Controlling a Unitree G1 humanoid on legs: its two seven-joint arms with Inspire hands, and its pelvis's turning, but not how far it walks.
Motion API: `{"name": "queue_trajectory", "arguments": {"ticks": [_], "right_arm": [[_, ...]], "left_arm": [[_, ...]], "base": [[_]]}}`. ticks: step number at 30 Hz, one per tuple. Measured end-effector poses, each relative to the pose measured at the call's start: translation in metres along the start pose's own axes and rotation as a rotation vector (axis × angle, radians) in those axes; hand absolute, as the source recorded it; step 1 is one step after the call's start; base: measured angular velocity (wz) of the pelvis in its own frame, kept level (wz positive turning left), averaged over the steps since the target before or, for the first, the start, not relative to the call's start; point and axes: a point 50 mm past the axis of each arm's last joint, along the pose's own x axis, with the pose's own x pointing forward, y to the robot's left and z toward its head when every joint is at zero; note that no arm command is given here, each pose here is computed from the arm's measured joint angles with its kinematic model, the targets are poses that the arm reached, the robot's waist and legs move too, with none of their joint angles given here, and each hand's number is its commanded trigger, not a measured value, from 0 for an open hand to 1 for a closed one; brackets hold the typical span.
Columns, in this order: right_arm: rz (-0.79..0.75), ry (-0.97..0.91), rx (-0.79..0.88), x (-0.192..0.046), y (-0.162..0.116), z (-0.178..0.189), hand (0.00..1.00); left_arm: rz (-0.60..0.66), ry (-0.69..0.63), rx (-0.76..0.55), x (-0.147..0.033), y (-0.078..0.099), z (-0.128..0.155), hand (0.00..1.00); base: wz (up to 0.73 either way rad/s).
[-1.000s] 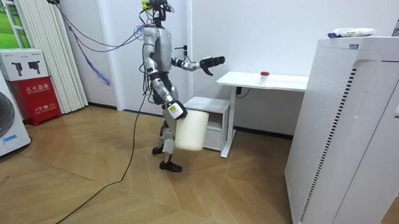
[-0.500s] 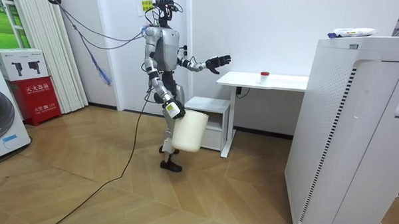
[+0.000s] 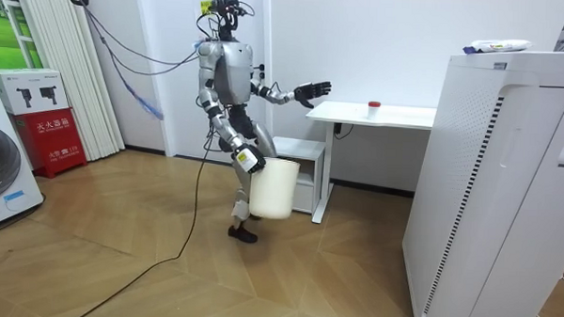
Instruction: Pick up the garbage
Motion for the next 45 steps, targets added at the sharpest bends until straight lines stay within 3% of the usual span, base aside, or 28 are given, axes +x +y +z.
{"name": "queue_trajectory", "arguments": {"ticks": [14,22,34,45], "right_arm": [[-0.021,0.033,-0.038,-0.002,-0.003,-0.005,1.00],[-0.016,-0.054,-0.039,0.006,0.000,0.020,1.00],[0.011,0.011,-0.054,0.003,0.002,0.004,1.00],[0.085,0.020,-0.074,0.001,0.007,0.001,1.00]], "left_arm": [[0.004,-0.027,-0.018,0.002,-0.001,0.005,0.00],[0.054,-0.086,-0.052,0.016,-0.002,0.019,0.00],[0.015,-0.080,-0.017,0.004,0.003,0.015,0.00],[0.022,-0.071,0.035,0.003,0.007,0.011,0.00]], "base": [[-0.12],[0.26],[0.27],[0.04]]}}
